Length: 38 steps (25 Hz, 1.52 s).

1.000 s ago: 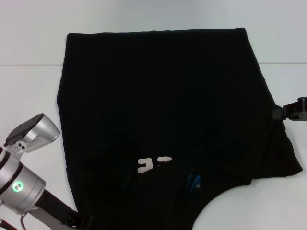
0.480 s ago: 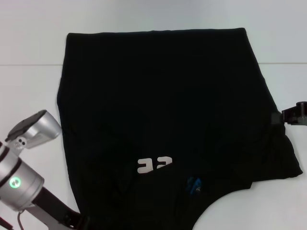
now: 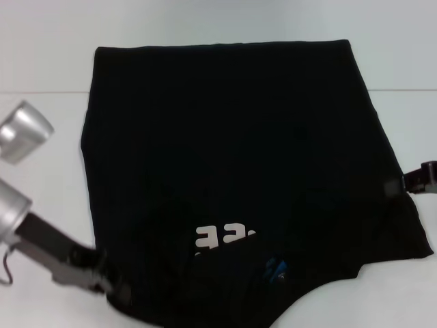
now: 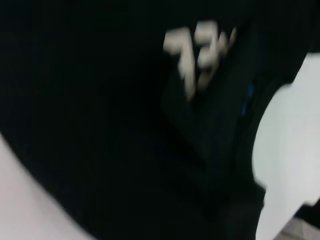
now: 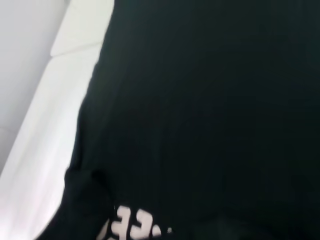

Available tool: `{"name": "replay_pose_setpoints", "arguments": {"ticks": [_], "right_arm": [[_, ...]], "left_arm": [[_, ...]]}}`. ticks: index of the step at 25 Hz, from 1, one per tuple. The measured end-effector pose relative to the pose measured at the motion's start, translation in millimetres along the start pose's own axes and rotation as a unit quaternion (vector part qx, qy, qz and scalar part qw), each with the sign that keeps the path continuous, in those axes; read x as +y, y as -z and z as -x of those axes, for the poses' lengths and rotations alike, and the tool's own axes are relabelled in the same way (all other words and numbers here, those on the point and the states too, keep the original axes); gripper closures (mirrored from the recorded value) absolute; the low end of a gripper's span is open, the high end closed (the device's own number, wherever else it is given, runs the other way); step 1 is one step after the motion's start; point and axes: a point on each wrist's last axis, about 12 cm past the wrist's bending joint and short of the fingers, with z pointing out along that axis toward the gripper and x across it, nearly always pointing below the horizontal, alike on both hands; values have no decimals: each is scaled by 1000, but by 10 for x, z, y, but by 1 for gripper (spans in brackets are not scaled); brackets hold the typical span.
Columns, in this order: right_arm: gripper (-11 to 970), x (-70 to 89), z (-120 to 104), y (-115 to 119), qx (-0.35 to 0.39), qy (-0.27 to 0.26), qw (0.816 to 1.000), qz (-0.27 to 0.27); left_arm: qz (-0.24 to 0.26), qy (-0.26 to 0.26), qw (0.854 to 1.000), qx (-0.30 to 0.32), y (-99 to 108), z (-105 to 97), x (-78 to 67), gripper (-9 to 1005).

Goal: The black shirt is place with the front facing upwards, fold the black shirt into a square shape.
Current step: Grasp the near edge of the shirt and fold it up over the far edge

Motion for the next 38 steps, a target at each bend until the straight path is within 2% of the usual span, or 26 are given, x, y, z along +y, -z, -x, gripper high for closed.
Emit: {"name": "replay_pose_setpoints", "arguments": {"ticks": [4,7,13,18,25,32,33,38], "right_arm": [[878,25,77,45,-45,-10,999,22],[872,51,132,68,-79,-15,996,41],[860,23,245,81,-159,-25,986,48],[851,-9,345,52,-226,-25,973,39],[838,-11,439,-116,-279,-7,960,11],[825,-21,506,-362,-289,13,956,-48],[823,-21,506,-362,-289,13,956,-48],[813,-30,531,-540,-285,35,952,-103]], "left_arm": [[-10,-8,997,-70,232,171,-30,959],[-26,1,989,-148,389,306,8,956],[-39,28,959,-281,498,459,190,949],[-35,39,932,-358,571,513,310,943],[4,44,901,-431,565,700,367,934],[78,20,882,-465,393,994,258,926],[78,20,882,-465,393,994,258,925],[107,12,864,-491,266,1122,212,919]]}}
